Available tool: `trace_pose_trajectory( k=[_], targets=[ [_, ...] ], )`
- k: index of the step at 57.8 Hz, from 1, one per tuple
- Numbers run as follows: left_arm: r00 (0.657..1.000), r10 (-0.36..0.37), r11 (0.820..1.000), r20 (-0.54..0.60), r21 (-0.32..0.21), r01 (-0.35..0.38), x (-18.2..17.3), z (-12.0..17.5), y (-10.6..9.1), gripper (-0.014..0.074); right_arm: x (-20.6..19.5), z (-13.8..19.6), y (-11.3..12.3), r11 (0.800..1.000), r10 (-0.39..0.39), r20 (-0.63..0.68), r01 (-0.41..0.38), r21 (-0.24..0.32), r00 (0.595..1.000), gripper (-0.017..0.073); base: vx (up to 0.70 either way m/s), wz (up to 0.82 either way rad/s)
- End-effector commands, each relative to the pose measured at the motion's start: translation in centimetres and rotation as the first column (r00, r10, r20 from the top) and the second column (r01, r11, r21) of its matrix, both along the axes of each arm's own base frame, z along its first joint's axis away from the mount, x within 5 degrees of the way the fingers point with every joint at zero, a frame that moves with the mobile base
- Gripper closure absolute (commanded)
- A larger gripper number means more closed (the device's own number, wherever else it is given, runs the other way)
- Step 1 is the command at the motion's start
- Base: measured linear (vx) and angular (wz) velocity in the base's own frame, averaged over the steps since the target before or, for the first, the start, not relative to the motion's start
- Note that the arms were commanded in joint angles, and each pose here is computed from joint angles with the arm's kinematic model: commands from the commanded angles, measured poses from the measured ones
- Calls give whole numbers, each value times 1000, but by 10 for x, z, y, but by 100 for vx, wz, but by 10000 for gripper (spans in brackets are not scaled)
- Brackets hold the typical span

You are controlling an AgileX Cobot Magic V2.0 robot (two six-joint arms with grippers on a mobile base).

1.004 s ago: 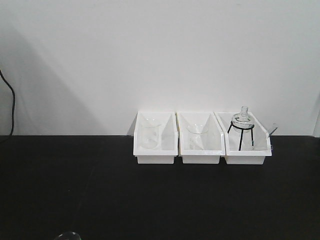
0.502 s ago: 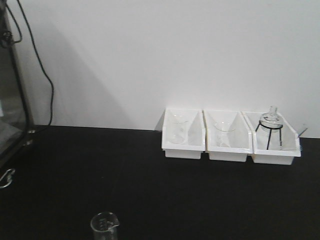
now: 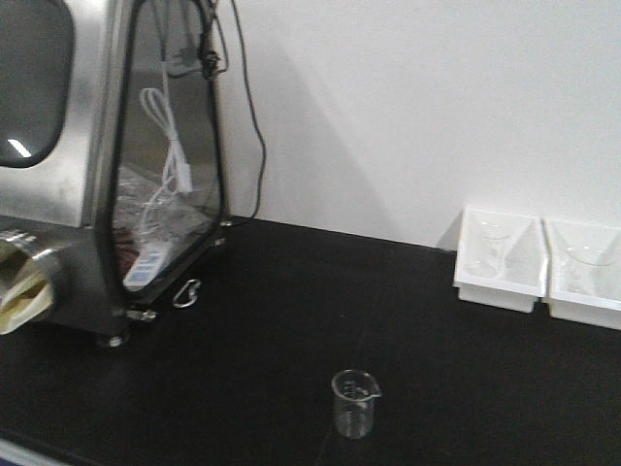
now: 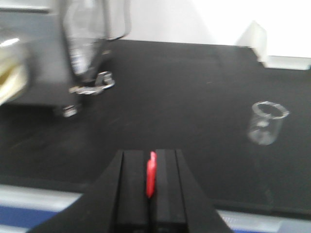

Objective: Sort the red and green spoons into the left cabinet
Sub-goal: 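Drive the base away from the bench holding both spoons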

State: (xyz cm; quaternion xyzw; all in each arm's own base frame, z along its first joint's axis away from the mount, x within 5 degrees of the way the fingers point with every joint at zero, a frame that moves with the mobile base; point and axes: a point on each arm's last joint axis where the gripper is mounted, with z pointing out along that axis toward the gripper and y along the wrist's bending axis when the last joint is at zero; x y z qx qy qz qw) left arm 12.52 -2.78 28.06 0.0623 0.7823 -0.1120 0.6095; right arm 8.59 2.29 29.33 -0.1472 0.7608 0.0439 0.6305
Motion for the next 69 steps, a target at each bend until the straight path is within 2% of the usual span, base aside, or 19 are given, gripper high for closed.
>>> trace_pose_trajectory(
  k=[1, 39, 69],
  targets=[
    [998, 31, 999, 52, -23, -30, 2, 12, 2, 594, 1, 18, 0, 1000, -5, 109, 3, 21, 994, 557, -16, 61],
    [998, 31, 999, 52, -23, -30, 2, 12, 2, 594, 1, 18, 0, 1000, -5, 109, 3, 21, 994, 557, -13, 54],
    [998, 31, 999, 52, -23, -30, 2, 12, 2, 594, 1, 18, 0, 1000, -5, 109, 3, 21, 994, 557, 2, 64]
  ],
)
